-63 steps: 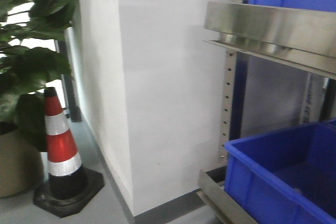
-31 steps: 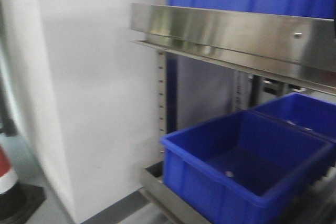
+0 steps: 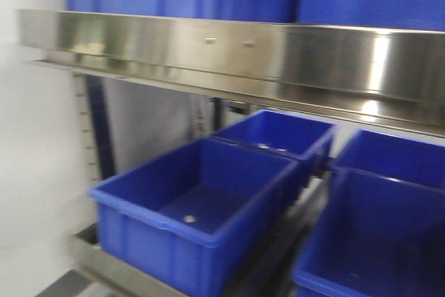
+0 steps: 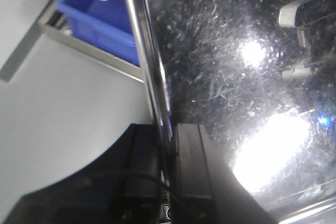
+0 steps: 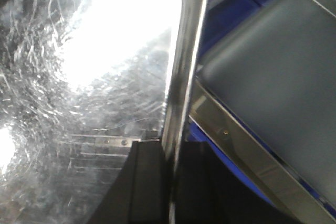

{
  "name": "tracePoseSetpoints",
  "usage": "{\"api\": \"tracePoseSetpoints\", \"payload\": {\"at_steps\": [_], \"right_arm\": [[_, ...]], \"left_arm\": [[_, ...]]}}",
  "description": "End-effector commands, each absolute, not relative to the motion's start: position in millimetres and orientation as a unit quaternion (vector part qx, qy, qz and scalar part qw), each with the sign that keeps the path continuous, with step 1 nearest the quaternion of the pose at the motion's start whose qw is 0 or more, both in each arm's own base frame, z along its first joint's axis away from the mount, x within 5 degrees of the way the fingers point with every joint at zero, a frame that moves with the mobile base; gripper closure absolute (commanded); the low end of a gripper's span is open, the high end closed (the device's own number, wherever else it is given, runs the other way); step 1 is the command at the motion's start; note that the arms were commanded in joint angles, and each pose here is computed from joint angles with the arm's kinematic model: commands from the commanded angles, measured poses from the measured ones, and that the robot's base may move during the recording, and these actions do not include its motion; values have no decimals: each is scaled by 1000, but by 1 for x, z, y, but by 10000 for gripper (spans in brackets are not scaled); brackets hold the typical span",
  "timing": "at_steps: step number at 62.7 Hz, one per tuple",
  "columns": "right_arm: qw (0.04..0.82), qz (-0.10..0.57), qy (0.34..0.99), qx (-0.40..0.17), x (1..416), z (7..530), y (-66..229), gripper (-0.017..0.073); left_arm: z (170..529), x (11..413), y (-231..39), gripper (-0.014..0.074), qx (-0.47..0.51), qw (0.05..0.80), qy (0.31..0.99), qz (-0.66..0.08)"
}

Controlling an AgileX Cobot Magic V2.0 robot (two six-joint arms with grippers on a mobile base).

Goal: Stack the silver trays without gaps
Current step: 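Drive up to the shelf holding the larger silver tray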

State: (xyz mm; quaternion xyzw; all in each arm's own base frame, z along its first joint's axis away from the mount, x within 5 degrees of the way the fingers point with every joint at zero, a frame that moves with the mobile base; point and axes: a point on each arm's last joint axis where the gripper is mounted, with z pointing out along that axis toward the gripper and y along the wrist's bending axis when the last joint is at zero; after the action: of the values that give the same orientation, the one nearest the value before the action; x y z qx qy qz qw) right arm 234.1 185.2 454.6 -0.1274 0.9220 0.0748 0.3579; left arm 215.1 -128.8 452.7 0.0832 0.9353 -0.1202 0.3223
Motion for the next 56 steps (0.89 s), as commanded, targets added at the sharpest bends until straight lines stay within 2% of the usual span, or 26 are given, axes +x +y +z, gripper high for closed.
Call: {"api": "tracePoseSetpoints", "payload": {"at_steps": [1, 56], "right_arm": [[396, 97, 903, -137, 225, 475, 179, 501], [396, 97, 903, -137, 225, 475, 179, 501]], "left_arm": [[470, 200, -129, 636, 97, 332, 924, -165], [470, 200, -129, 636, 97, 332, 924, -165]]}}
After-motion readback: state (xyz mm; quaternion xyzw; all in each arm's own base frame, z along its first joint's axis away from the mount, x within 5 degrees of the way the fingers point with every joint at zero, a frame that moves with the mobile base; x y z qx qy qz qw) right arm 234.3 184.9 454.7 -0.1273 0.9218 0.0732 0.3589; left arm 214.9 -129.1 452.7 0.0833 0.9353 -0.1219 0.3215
